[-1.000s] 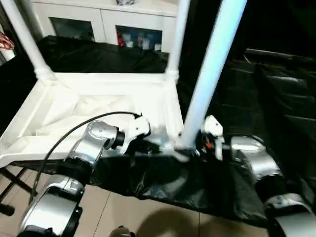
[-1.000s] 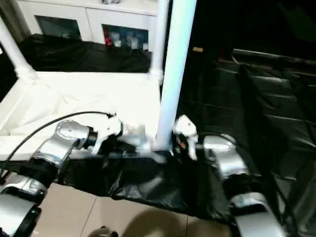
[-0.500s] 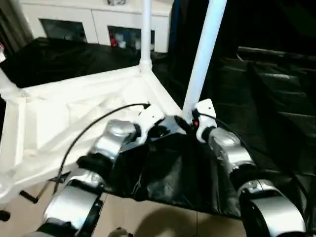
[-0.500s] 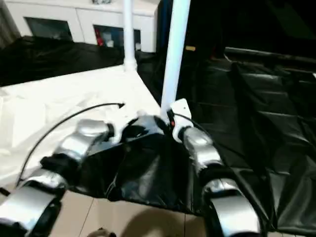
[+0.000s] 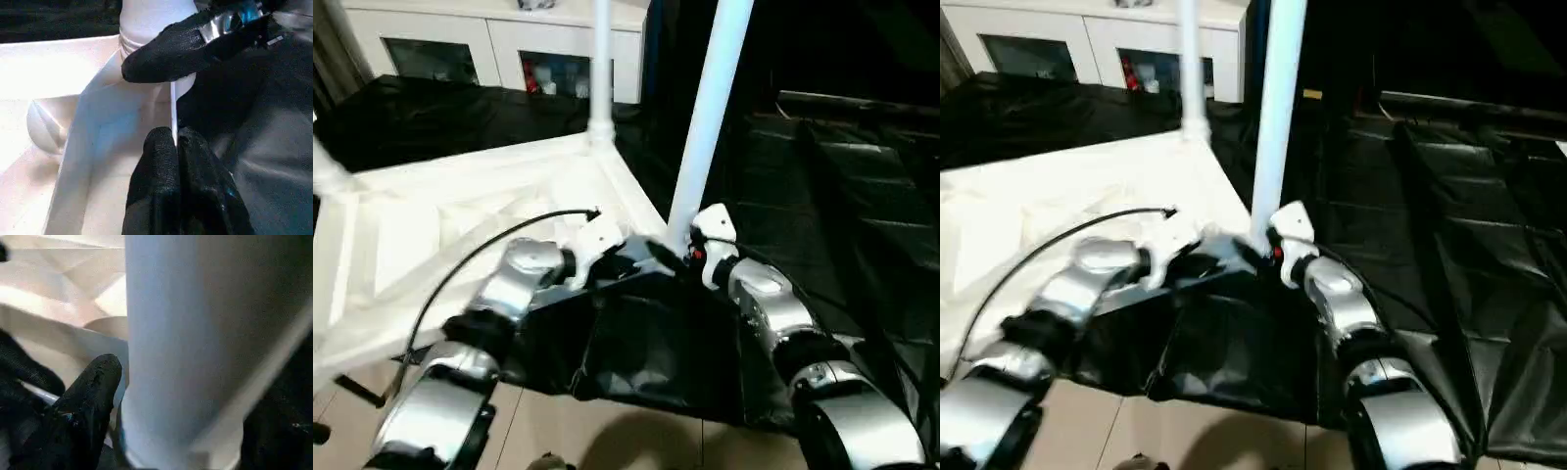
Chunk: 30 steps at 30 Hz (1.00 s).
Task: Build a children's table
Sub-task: Rotate leg to tighten
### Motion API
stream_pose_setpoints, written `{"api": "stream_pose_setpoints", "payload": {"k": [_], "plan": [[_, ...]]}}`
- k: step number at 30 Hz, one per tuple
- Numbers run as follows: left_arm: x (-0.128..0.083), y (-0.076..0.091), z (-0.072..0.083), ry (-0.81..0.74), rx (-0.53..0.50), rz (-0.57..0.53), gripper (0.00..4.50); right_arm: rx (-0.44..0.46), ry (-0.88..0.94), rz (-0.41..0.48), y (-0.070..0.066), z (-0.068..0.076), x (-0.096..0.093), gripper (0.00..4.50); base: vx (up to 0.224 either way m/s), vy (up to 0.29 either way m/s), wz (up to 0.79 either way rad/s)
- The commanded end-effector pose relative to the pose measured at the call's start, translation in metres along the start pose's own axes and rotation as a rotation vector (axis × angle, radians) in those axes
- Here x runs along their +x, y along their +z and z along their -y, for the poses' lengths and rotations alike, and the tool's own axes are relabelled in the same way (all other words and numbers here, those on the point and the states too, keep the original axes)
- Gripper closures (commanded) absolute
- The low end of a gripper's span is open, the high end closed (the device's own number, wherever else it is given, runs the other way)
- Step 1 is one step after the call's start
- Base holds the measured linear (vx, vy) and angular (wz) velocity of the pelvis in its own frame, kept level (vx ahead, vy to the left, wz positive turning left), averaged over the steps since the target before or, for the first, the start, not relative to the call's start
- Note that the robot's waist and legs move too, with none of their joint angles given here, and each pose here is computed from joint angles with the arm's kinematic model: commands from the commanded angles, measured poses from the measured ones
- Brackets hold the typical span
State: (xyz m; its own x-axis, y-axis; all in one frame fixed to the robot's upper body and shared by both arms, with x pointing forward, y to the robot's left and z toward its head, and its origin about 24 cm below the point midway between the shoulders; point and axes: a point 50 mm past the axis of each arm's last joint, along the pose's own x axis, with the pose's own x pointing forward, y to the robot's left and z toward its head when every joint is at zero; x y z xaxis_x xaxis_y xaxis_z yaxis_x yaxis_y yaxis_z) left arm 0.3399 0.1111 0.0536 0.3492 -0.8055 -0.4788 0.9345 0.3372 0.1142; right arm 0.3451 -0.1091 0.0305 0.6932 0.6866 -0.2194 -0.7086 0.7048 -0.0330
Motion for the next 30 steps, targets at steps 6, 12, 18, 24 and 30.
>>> {"api": "stream_pose_setpoints", "payload": {"k": [6, 12, 18, 24, 30], "plan": [[-0.007, 0.010, 0.007, -0.159, 0.062, 0.086, 4.50, -0.067, 0.406, -0.019, -0.006, -0.017, -0.019, 0.97, 0.000, 0.000, 0.00], [-0.019, 0.012, 0.003, -0.209, 0.063, 0.080, 4.50, -0.062, 0.631, -0.109, -0.018, -0.018, -0.044, 1.48, 0.000, 0.000, 0.00], [-0.022, 0.012, 0.006, -0.265, 0.062, 0.079, 4.50, -0.051, 0.697, -0.131, -0.018, -0.019, -0.050, 1.78, 0.000, 0.000, 0.00], [-0.020, 0.010, 0.007, -0.254, 0.061, 0.075, 4.50, -0.052, 0.693, -0.117, -0.018, -0.025, -0.047, 1.79, 0.000, 0.000, 0.00], [-0.013, 0.010, 0.003, -0.141, 0.057, 0.077, 4.50, -0.036, 0.606, -0.083, -0.020, -0.029, -0.041, 1.80, 0.000, 0.000, 0.00]]}}
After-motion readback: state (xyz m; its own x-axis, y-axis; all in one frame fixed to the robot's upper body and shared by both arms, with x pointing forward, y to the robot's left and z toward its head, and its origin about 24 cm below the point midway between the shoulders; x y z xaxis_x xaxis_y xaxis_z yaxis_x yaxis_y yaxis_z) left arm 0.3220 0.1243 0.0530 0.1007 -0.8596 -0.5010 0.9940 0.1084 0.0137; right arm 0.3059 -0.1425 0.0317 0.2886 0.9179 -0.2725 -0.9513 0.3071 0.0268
